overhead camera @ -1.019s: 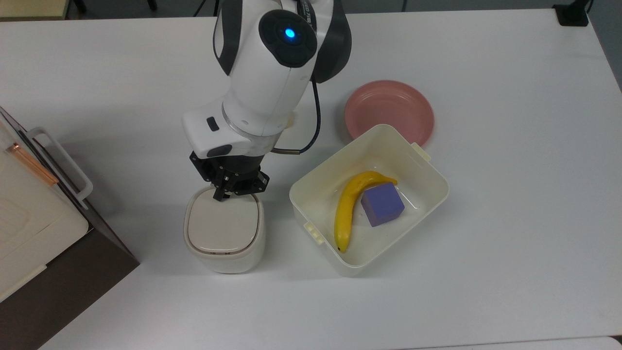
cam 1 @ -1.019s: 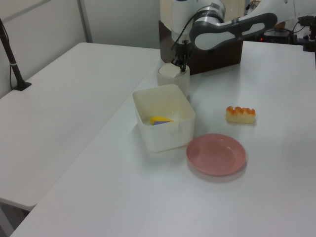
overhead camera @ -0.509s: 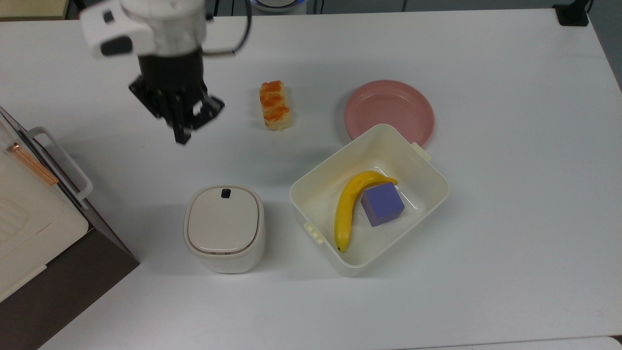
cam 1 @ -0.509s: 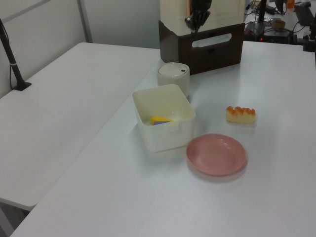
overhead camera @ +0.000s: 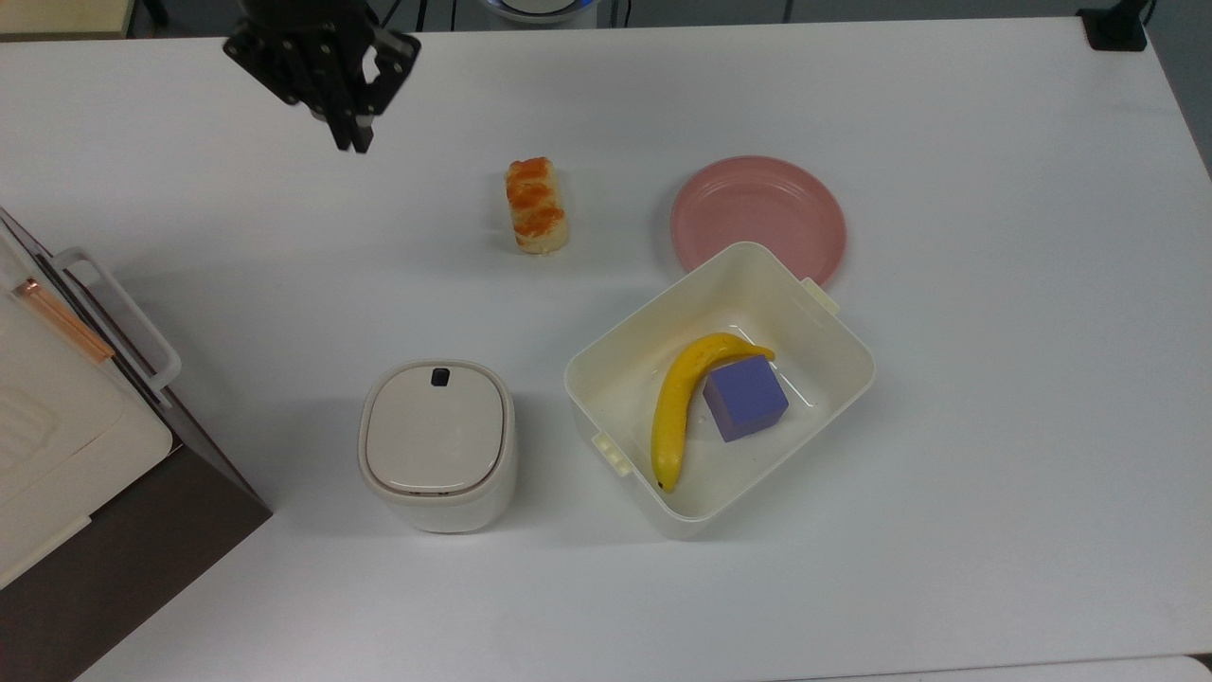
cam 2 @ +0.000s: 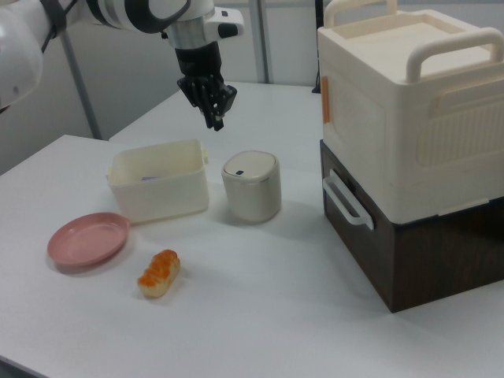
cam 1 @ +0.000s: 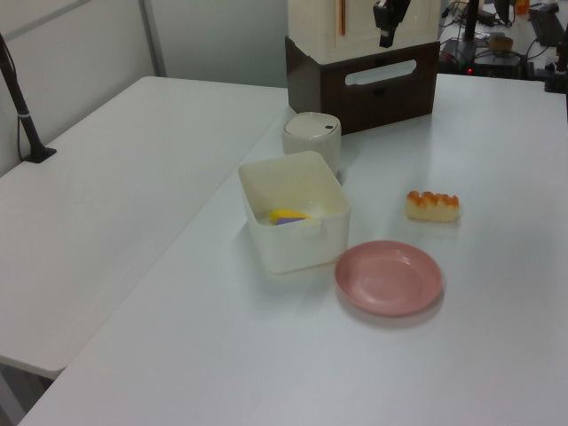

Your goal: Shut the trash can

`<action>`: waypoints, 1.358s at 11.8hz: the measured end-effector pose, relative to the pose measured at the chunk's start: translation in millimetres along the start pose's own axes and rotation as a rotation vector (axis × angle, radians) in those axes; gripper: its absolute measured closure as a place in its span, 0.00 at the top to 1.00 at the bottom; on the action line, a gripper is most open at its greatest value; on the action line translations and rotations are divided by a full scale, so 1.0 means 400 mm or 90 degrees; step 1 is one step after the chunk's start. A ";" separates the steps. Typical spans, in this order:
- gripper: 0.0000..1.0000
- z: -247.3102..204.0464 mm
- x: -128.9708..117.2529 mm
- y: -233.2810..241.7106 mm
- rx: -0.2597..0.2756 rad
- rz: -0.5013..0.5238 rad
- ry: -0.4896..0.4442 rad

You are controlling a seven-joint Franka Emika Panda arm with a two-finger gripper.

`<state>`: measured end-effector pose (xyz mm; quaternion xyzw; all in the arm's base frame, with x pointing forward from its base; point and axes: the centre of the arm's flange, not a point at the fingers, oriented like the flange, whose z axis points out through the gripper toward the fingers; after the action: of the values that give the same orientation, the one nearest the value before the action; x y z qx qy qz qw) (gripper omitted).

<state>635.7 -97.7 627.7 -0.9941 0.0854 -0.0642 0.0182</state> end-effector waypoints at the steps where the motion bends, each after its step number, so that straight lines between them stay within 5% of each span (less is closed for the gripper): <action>1: 0.32 -0.008 -0.012 0.017 0.003 -0.002 0.000; 5: 0.94 -0.012 -0.047 0.027 0.004 -0.025 -0.011; 6: 1.00 -0.014 -0.065 0.025 0.005 -0.052 -0.016; 16: 1.00 -0.023 -0.115 -0.052 0.009 -0.043 -0.026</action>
<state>593.0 -69.3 632.1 -0.9974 0.0509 -0.0452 0.0251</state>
